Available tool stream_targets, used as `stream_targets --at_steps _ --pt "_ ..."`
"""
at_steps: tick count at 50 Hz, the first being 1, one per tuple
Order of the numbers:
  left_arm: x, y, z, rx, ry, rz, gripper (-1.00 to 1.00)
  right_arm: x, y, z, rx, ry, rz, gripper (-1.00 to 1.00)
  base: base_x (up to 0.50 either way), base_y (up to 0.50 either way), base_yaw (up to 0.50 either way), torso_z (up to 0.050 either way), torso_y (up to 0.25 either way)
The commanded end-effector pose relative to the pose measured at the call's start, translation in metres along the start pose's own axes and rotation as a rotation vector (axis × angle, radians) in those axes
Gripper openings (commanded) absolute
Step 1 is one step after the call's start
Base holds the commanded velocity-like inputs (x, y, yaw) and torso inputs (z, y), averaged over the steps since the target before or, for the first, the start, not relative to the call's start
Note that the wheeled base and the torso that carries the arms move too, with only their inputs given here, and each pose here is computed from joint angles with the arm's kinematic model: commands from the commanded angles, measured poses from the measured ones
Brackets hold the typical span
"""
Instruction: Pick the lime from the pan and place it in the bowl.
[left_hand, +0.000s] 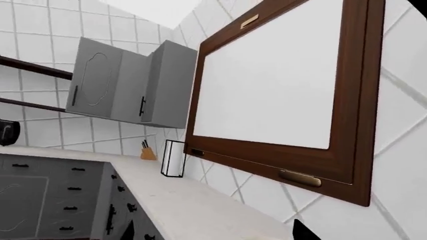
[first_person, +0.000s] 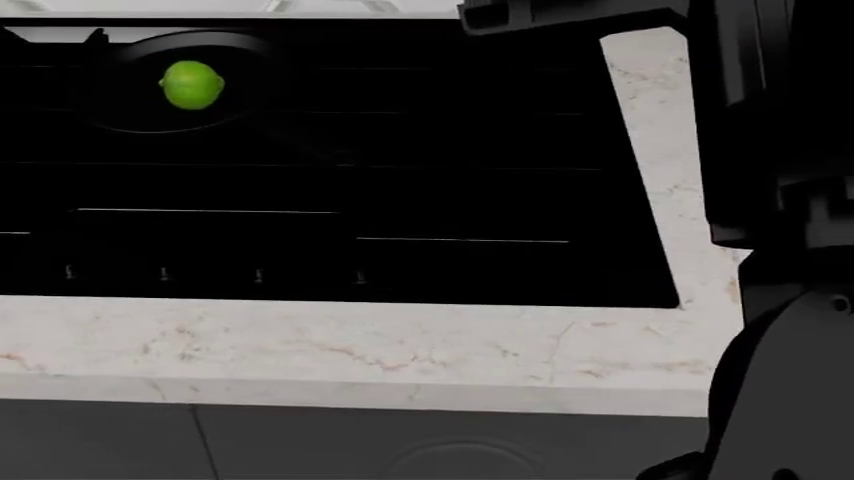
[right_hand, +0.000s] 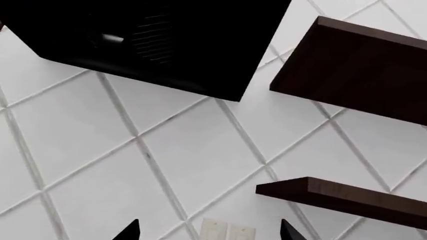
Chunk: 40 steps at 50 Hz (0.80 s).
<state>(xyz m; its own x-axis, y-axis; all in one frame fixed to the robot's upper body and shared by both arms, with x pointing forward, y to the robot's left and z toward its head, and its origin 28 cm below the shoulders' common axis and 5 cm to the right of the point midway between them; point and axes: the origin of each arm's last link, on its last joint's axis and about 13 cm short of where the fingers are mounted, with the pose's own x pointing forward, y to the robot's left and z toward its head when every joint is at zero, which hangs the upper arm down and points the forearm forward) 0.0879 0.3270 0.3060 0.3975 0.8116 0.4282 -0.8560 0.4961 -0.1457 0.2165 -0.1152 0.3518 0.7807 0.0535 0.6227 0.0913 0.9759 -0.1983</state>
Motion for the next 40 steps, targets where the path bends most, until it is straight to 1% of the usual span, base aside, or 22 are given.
stream_targets --at_steps 1,8,40 --pt "0.0019 -0.0015 0.0011 -0.016 -0.007 -0.003 1.00 0.0029 0.0044 -0.0007 0.035 0.014 0.025 1.00 0.00 0.25 0.00 0.000 0.000" --pt "0.0016 -0.0034 0.0008 -0.022 -0.006 -0.012 1.00 0.0028 0.0064 0.0009 0.032 0.010 0.042 1.00 0.00 0.24 0.00 0.000 0.000" --pt "0.0014 -0.0021 0.0021 -0.022 -0.008 -0.014 1.00 0.0044 0.0098 -0.0021 0.044 0.013 0.061 1.00 0.00 0.25 0.00 0.000 0.000"
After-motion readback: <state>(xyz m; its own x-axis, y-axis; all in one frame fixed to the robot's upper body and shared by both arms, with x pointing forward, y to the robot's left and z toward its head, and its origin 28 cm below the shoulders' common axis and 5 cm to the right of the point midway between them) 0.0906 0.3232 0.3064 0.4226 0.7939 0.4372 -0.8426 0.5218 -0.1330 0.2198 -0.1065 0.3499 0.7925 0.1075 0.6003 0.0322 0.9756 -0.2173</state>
